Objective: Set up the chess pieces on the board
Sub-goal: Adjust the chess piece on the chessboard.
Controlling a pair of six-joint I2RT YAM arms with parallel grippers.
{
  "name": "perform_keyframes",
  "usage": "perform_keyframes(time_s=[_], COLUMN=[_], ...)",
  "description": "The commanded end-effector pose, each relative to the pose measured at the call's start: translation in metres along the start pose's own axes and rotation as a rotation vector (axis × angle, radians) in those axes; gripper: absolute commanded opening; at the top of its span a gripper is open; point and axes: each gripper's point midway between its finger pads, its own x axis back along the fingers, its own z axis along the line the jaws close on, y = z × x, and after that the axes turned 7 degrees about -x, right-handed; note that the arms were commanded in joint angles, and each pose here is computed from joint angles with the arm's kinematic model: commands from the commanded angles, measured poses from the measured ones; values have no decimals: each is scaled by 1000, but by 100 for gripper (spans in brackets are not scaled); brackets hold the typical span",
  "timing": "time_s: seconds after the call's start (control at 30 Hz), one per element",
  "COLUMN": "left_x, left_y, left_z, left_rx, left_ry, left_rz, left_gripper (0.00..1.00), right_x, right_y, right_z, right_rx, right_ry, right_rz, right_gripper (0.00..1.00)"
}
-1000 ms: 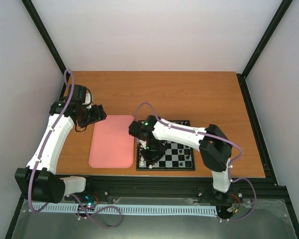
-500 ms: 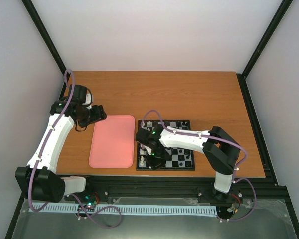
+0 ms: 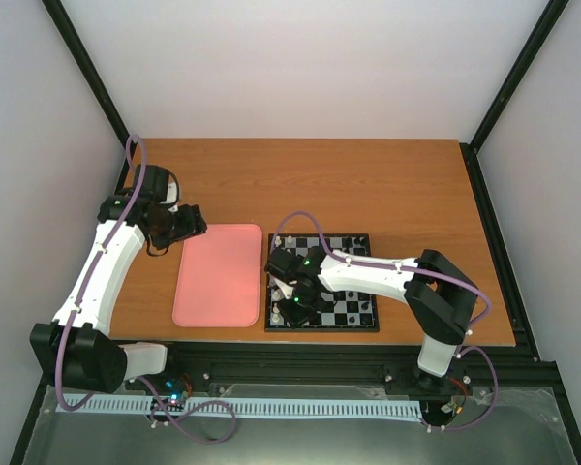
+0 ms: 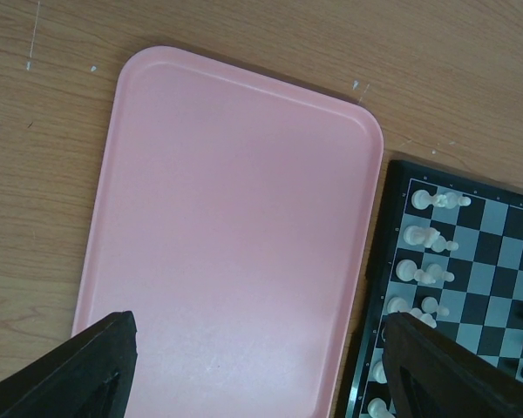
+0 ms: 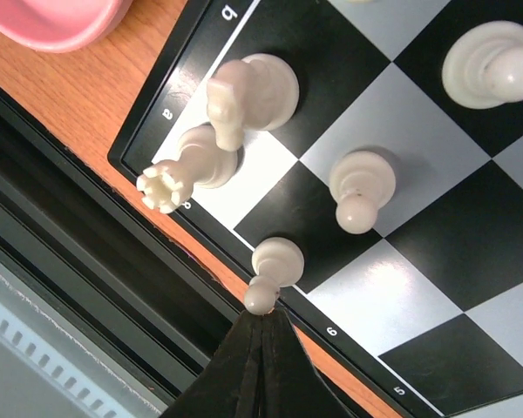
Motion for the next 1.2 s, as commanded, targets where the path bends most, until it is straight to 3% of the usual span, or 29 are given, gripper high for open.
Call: perform_keyframes(time_s=[0.0, 0.73, 1.17], left_x=[1, 1, 1], left_y=[-1, -4, -2], left_z=[2, 3, 3], left_rx=[-21, -21, -19], left_ry=[14, 18, 18], left_rz=[9, 11, 5], left_gripper=[79, 80, 90], right_x=[1, -1, 33], right_y=[5, 19, -9], right_z=[9, -1, -4], right_rx=[34, 20, 16], right_ry=[18, -51, -59], right_rz=[-15, -53, -21], right_gripper=[3, 3, 3])
